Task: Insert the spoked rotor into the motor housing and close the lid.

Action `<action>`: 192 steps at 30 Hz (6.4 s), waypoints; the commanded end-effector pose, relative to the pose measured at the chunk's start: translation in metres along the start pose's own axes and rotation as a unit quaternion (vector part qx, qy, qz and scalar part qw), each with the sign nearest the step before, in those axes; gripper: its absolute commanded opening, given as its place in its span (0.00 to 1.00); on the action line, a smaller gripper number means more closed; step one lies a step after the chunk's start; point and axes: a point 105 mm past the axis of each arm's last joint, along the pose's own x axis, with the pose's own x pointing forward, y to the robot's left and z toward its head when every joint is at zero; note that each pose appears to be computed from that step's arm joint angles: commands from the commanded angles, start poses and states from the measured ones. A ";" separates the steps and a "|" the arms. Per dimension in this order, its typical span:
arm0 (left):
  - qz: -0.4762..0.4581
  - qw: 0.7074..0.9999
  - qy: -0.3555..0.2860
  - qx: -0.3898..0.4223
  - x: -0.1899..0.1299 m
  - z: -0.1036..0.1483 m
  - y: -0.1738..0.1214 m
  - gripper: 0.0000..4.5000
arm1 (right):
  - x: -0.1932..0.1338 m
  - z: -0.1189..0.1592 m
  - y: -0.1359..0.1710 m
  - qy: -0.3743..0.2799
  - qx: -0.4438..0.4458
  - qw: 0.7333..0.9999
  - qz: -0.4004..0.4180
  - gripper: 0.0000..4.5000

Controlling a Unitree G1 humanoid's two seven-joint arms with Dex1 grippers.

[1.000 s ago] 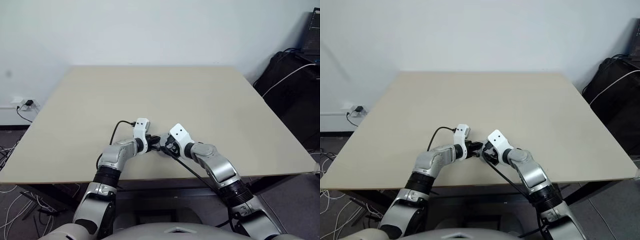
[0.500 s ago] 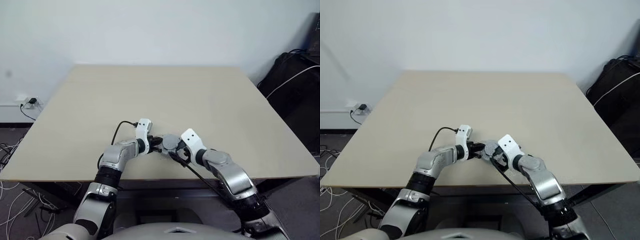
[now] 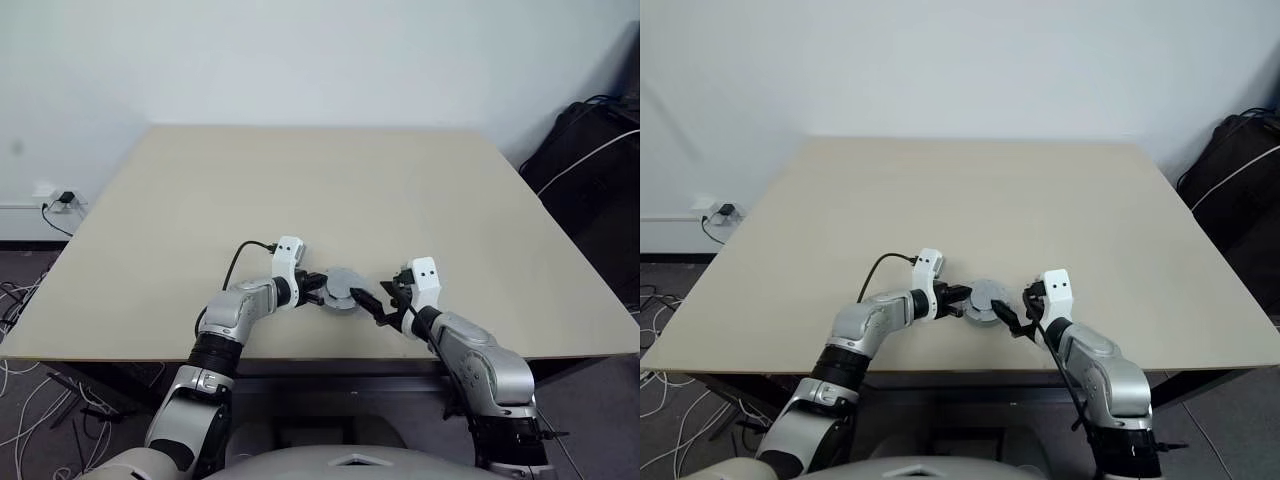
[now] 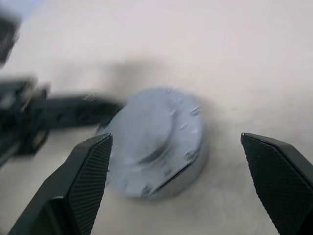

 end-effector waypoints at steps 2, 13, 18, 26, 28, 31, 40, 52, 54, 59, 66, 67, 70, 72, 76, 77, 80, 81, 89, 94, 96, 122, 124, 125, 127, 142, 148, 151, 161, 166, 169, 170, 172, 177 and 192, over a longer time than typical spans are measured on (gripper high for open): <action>-0.002 1.000 0.012 0.008 0.002 -0.004 -0.003 0.00 | 0.007 0.008 -0.005 -0.017 0.063 0.998 -0.015 0.99; 0.000 1.000 0.018 0.012 0.002 -0.006 -0.003 0.00 | 0.032 -0.006 0.005 0.016 0.152 0.988 0.012 0.99; 0.001 1.000 0.018 0.012 0.002 -0.006 -0.002 0.00 | 0.035 -0.012 0.010 0.031 0.185 0.982 0.031 0.99; 0.000 1.000 0.018 0.014 0.001 -0.006 -0.002 0.00 | 0.031 -0.016 0.024 0.050 0.256 0.961 0.091 0.99; -0.001 1.000 0.019 0.014 0.001 -0.006 -0.002 0.00 | 0.030 -0.017 0.026 0.052 0.277 0.954 0.103 0.99; -0.002 1.000 0.019 0.015 0.001 -0.006 -0.002 0.00 | 0.028 -0.013 0.030 0.040 0.331 0.933 0.138 0.99; 0.000 1.000 0.020 0.016 -0.001 -0.007 -0.001 0.00 | 0.032 -0.017 0.046 0.044 0.388 0.903 0.182 0.99; 0.001 1.000 0.021 0.017 -0.001 -0.007 0.000 0.00 | 0.035 -0.023 0.051 0.048 0.396 0.900 0.175 0.99; 0.001 1.000 0.021 0.016 -0.001 -0.008 0.000 0.00 | 0.034 -0.022 0.046 0.041 0.397 0.902 0.165 0.90; 0.001 1.000 0.020 0.012 0.000 -0.009 0.000 0.00 | 0.031 -0.022 0.042 0.036 0.399 0.902 0.159 0.57; -0.001 1.000 0.018 0.009 0.001 -0.009 -0.002 0.00 | 0.027 -0.025 0.039 0.045 0.394 0.906 0.149 0.27; -0.001 1.000 0.017 0.008 0.001 -0.008 -0.001 0.00 | 0.026 -0.028 0.038 0.051 0.390 0.908 0.146 0.27; 0.000 1.000 0.015 0.008 0.000 -0.008 -0.001 0.00 | 0.024 -0.033 0.036 0.063 0.385 0.911 0.137 0.27; 0.000 1.000 0.015 0.008 0.000 -0.008 -0.001 0.00 | 0.024 -0.036 0.036 0.070 0.381 0.912 0.133 0.27; 0.001 1.000 0.013 0.008 0.000 -0.007 0.000 0.00 | 0.024 -0.040 0.037 0.078 0.378 0.913 0.130 0.27; 0.001 1.000 0.013 0.008 0.000 -0.007 0.000 0.00 | 0.024 -0.041 0.038 0.081 0.378 0.913 0.131 0.27; 0.001 1.000 0.012 0.008 -0.001 -0.007 0.000 0.00 | 0.023 -0.045 0.042 0.095 0.374 0.913 0.135 0.27; 0.001 1.000 0.012 0.008 -0.001 -0.006 0.000 0.00 | 0.022 -0.046 0.043 0.100 0.372 0.912 0.136 0.27; 0.010 0.999 -0.032 0.014 -0.007 0.007 0.001 0.00 | 0.020 -0.049 0.042 0.102 0.376 0.912 0.131 0.27; 0.084 0.981 -0.175 0.032 -0.027 0.044 0.008 0.00 | 0.020 -0.047 0.039 0.090 0.383 0.911 0.127 0.27; 0.130 0.966 -0.223 0.034 -0.039 0.054 0.015 0.00 | 0.020 -0.046 0.038 0.086 0.386 0.910 0.126 0.27; -0.036 0.930 -0.309 -0.199 -0.100 -0.029 -0.020 0.00 | 0.002 0.015 0.070 -0.029 0.423 0.856 0.296 0.27; -0.052 0.926 -0.303 -0.220 -0.102 -0.035 -0.025 0.00 | 0.002 0.017 0.071 -0.029 0.421 0.856 0.298 0.27; -0.057 0.919 -0.309 -0.238 -0.104 -0.036 -0.025 0.04 | 0.002 0.017 0.072 -0.029 0.421 0.856 0.298 0.27; -0.072 0.899 -0.325 -0.285 -0.109 -0.038 -0.027 0.14 | 0.002 0.017 0.072 -0.023 0.417 0.859 0.298 0.27; -0.125 0.792 -0.377 -0.464 -0.110 -0.040 -0.031 0.99 | 0.000 0.014 0.072 0.009 0.397 0.869 0.294 0.27; -0.142 0.786 -0.352 -0.488 -0.102 -0.042 -0.036 0.99 | -0.002 0.014 0.075 0.018 0.391 0.872 0.295 0.27; -0.148 0.783 -0.342 -0.498 -0.099 -0.043 -0.038 0.99 | -0.005 0.013 0.077 0.026 0.387 0.871 0.300 0.27; -0.167 0.784 -0.336 -0.494 -0.096 -0.038 -0.042 0.99 | -0.016 -0.002 0.091 0.080 0.378 0.865 0.321 0.27; -0.173 0.784 -0.341 -0.490 -0.096 -0.035 -0.043 0.99 | -0.019 -0.008 0.095 0.101 0.373 0.863 0.325 0.27; -0.175 0.783 -0.336 -0.493 -0.096 -0.036 -0.044 0.99 | -0.019 -0.008 0.095 0.103 0.372 0.863 0.325 0.27; -0.176 0.783 -0.334 -0.495 -0.095 -0.036 -0.045 0.99 | -0.019 -0.008 0.095 0.103 0.372 0.863 0.325 0.27; -0.177 0.783 -0.328 -0.498 -0.094 -0.037 -0.046 0.99 | -0.019 -0.008 0.095 0.105 0.369 0.864 0.326 0.27; -0.177 0.784 -0.320 -0.501 -0.093 -0.038 -0.047 0.65 | -0.019 -0.008 0.096 0.105 0.367 0.865 0.326 0.27; -0.181 0.786 -0.318 -0.498 -0.092 -0.035 -0.049 0.47 | -0.014 -0.004 0.093 0.080 0.331 0.889 0.305 0.27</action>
